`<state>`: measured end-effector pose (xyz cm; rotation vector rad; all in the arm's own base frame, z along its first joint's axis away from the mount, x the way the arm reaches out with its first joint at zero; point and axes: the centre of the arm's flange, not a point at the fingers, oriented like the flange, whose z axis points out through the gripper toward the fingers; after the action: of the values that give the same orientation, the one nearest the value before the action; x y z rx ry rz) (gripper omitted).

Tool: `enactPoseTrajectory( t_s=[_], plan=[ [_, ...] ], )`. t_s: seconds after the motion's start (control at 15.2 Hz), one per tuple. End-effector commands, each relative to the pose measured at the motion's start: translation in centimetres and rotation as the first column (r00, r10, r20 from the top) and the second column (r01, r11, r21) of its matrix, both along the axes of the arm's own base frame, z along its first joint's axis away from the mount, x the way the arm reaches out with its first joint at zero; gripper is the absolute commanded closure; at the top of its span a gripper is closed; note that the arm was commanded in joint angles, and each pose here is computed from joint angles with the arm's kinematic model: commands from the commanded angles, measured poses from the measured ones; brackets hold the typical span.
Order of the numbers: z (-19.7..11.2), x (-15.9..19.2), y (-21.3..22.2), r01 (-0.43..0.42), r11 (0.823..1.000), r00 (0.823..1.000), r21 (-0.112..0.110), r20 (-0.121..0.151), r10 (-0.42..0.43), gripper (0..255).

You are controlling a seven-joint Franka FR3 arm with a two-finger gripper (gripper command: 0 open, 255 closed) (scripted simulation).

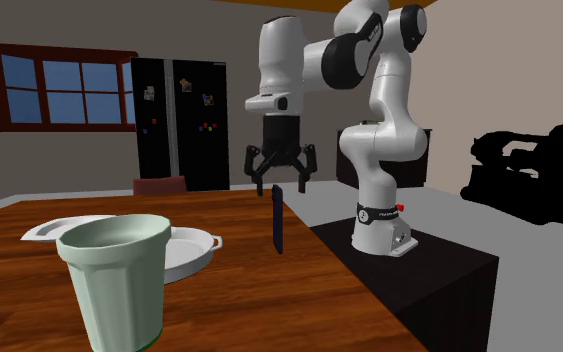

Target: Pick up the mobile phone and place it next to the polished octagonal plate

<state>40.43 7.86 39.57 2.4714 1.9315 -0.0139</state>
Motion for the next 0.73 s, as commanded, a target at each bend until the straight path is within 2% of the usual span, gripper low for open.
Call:
enactPoseTrajectory(
  t_s=[0.0,0.13,0.66],
  plan=[
    [-1.1,-0.1,0.1,-0.004,1.0,1.0,0.0,0.001,0.004,0],
    [-2.5,-0.1,0.0,-0.004,1.0,1.0,0.0,0.001,0.004,0],
    [-2.5,-0.1,0.0,-0.004,1.0,1.0,0.0,0.001,0.004,0]
  ],
)
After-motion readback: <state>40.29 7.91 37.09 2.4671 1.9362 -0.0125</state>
